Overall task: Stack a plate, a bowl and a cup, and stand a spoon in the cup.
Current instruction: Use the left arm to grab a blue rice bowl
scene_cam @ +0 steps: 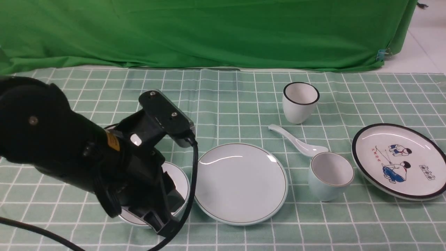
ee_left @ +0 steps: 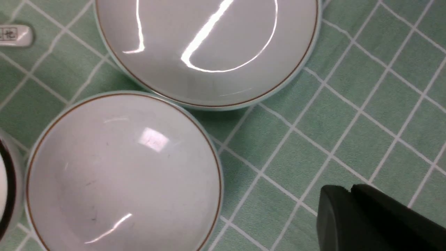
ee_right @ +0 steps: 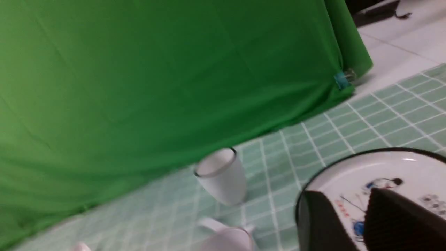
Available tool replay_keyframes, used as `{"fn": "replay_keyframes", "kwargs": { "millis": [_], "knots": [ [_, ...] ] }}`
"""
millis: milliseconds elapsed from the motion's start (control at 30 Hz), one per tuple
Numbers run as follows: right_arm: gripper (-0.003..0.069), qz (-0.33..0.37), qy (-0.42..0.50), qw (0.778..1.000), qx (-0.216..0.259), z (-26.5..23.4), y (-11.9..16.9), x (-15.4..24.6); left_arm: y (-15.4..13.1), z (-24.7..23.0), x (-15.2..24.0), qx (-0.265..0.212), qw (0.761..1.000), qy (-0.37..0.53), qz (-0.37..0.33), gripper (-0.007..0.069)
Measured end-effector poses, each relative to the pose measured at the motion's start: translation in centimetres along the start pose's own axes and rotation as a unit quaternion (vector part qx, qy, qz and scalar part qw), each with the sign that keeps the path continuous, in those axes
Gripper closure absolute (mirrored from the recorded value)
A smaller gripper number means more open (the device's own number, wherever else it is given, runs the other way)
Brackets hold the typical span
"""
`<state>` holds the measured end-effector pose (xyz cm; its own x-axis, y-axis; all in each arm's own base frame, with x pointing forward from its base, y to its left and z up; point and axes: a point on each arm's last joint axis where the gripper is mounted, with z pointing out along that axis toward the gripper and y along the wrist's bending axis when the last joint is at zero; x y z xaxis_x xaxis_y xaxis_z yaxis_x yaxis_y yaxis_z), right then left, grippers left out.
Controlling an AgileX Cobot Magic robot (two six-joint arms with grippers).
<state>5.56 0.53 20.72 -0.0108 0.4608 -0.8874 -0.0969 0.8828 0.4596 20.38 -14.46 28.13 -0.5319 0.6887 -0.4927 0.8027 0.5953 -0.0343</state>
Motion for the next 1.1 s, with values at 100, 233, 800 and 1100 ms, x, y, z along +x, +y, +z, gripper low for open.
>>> {"fn": "replay_keyframes", "kwargs": {
  "millis": [100, 233, 800, 1100],
  "knots": [
    [0.0482, 0.011, 0.046, 0.999, 0.001, -0.2, 0.6, -0.5, 0.3, 0.9, 0.0, -0.001, 1.000, 0.018, 0.003, 0.0608],
    [0.0582, -0.118, 0.181, 0.975, -0.049, -0.8, 4.4, -5.7, 1.2, 3.6, 0.2, 0.002, 0.998, 0.063, 0.007, 0.0601],
    [0.0580, -0.278, 0.360, 0.876, -0.160, 1.8, 9.1, -9.4, 4.1, 9.5, 1.1, -0.059, 0.985, 0.146, 0.074, 0.0255],
    [0.0574, -0.280, 0.364, 0.874, -0.160, 1.7, 9.1, -9.3, 4.6, 11.9, 1.6, -0.055, 0.982, 0.164, 0.079, 0.0418]
  ]
}}
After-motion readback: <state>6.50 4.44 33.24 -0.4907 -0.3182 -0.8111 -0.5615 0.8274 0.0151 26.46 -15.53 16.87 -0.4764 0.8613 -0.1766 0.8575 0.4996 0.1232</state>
